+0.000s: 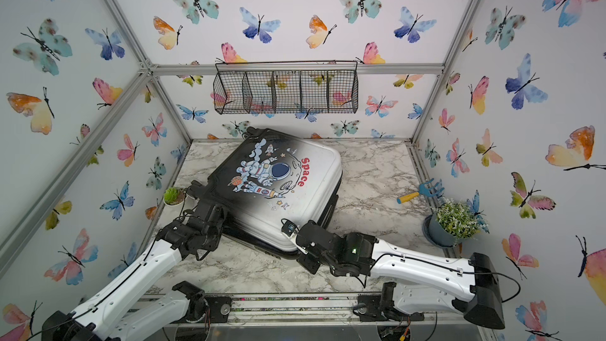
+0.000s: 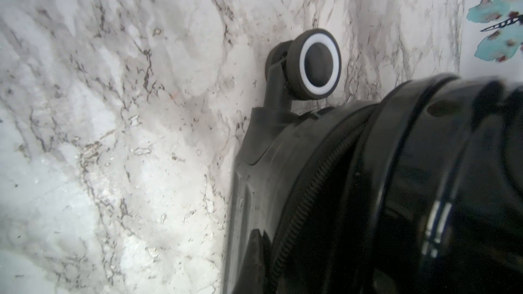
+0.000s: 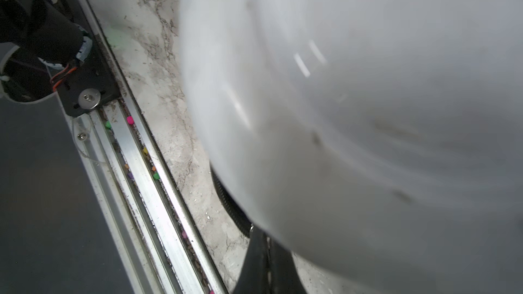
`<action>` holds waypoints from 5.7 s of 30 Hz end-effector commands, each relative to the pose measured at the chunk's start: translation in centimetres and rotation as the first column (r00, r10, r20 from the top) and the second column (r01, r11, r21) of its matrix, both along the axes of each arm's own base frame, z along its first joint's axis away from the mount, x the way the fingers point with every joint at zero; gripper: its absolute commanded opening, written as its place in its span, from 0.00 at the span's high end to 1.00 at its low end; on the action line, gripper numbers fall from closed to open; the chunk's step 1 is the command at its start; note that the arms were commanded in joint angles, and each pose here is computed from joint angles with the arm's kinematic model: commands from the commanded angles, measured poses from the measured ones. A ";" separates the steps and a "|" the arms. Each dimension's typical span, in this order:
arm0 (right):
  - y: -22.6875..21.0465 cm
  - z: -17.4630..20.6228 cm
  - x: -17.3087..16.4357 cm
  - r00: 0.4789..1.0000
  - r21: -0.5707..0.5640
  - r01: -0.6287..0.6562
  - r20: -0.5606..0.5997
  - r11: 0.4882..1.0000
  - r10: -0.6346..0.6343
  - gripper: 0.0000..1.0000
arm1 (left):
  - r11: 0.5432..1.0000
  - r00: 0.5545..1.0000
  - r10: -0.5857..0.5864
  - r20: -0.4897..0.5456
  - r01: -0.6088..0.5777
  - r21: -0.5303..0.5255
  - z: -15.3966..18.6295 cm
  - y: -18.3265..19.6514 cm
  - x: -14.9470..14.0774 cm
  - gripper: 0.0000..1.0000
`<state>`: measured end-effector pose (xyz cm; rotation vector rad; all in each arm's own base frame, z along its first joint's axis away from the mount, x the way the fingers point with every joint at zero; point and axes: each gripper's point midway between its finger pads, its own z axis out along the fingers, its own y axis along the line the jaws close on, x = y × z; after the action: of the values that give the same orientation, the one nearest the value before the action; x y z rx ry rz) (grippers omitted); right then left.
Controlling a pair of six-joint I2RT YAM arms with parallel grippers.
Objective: Close the suitcase zippers
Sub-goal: Adjust the suitcase at the center of the board, then pick up the suitcase from the center of the board, then zip the zipper on the suitcase.
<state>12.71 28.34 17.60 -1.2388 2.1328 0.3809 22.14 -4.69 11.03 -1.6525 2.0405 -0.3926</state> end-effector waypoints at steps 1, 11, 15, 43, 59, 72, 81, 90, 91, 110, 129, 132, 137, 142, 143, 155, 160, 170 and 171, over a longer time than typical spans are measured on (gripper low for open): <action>-0.9 2.2 1.5 0.994 0.054 0.094 0.042 0.994 -0.096 0.96 | 0.995 0.996 0.082 -0.030 -0.083 -0.051 -0.8 1.0 -2.5 1.00; -0.3 -1.3 -0.6 0.979 0.055 0.140 -0.158 0.989 -0.130 0.97 | 0.989 0.999 -0.028 -0.041 0.021 -0.148 -1.5 -3.0 -2.0 1.00; -1.9 -0.7 1.6 0.977 0.083 0.212 -0.054 0.974 -0.208 0.96 | 0.993 0.994 -0.097 -0.056 0.093 -0.078 -0.9 -3.9 -1.1 0.91; -11.3 0.9 13.3 0.905 0.021 0.424 0.024 0.905 -0.424 0.96 | 0.051 0.454 -0.807 -0.377 0.690 0.722 19.8 3.7 3.0 0.11; -19.5 -0.6 22.8 0.831 -0.050 0.554 0.091 0.831 -0.549 0.96 | -0.420 -0.224 -0.893 -0.391 0.728 0.541 15.6 -3.9 -2.1 0.11; -20.7 -1.7 23.6 0.820 -0.066 0.571 0.078 0.818 -0.567 0.96 | -0.630 -0.417 -0.773 -0.477 0.592 0.504 9.1 -6.9 0.0 0.07; -21.1 -2.1 22.2 0.825 -0.101 0.566 0.068 0.819 -0.561 0.97 | -0.673 -0.450 -0.737 -0.504 0.559 0.484 7.7 -7.3 1.2 0.28; -21.1 -2.3 21.8 0.831 -0.110 0.556 0.061 0.824 -0.552 0.96 | -0.661 -0.487 -0.750 -0.448 0.587 0.467 8.4 -7.8 0.6 0.44; -21.1 -2.3 21.7 0.833 -0.112 0.553 0.059 0.826 -0.550 0.97 | -0.662 -0.488 -0.748 -0.450 0.594 0.457 8.3 -7.6 0.5 0.44; -21.3 -3.3 20.7 0.842 -0.137 0.538 0.053 0.832 -0.536 0.97 | -0.624 -0.386 -0.735 -0.558 0.707 0.333 7.7 -3.6 2.3 0.02; -21.5 -2.8 20.6 0.849 -0.141 0.529 0.074 0.837 -0.524 0.97 | -0.607 -0.484 -0.792 -0.372 0.692 0.391 6.5 -6.8 0.8 0.33; -21.5 -2.6 20.6 0.850 -0.141 0.527 0.080 0.838 -0.521 0.97 | -0.631 -0.473 -0.759 -0.447 0.703 0.327 5.1 -5.2 0.5 0.31; -21.3 -2.5 20.7 0.853 -0.132 0.522 0.074 0.843 -0.517 0.97 | -0.613 -0.476 -0.788 -0.392 0.667 0.423 7.7 -6.8 1.1 0.42; -21.2 -2.3 20.4 0.854 -0.127 0.520 0.074 0.845 -0.515 0.97 | -0.605 -0.494 -0.796 -0.350 0.637 0.478 9.2 -7.8 0.8 0.61; -21.1 -2.3 20.2 0.857 -0.125 0.515 0.070 0.848 -0.511 0.96 | -0.603 -0.498 -0.797 -0.341 0.628 0.493 9.6 -8.1 0.8 0.65; -19.3 -0.9 16.6 0.917 -0.027 0.394 0.080 0.919 -0.391 0.97 | -0.394 -0.383 -0.909 -0.165 0.662 0.637 15.1 -9.1 4.3 0.81; -18.3 0.5 15.2 0.934 0.037 0.349 0.066 0.936 -0.351 0.97 | -0.305 -0.309 -0.944 -0.116 0.679 0.668 17.1 -8.7 6.5 0.88; -14.4 5.4 12.5 0.963 0.229 0.265 -0.026 0.936 -0.267 0.96 | -0.172 -0.150 -0.985 -0.088 0.761 0.626 15.9 -7.6 9.1 1.00; -13.9 5.8 11.9 0.968 0.251 0.248 -0.039 0.936 -0.247 0.96 | -0.145 -0.114 -0.989 -0.091 0.763 0.630 16.2 -7.2 9.6 1.00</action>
<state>27.96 9.55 19.53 -0.7248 2.2383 0.1882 25.72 -13.83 24.33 1.0024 2.2745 -0.6705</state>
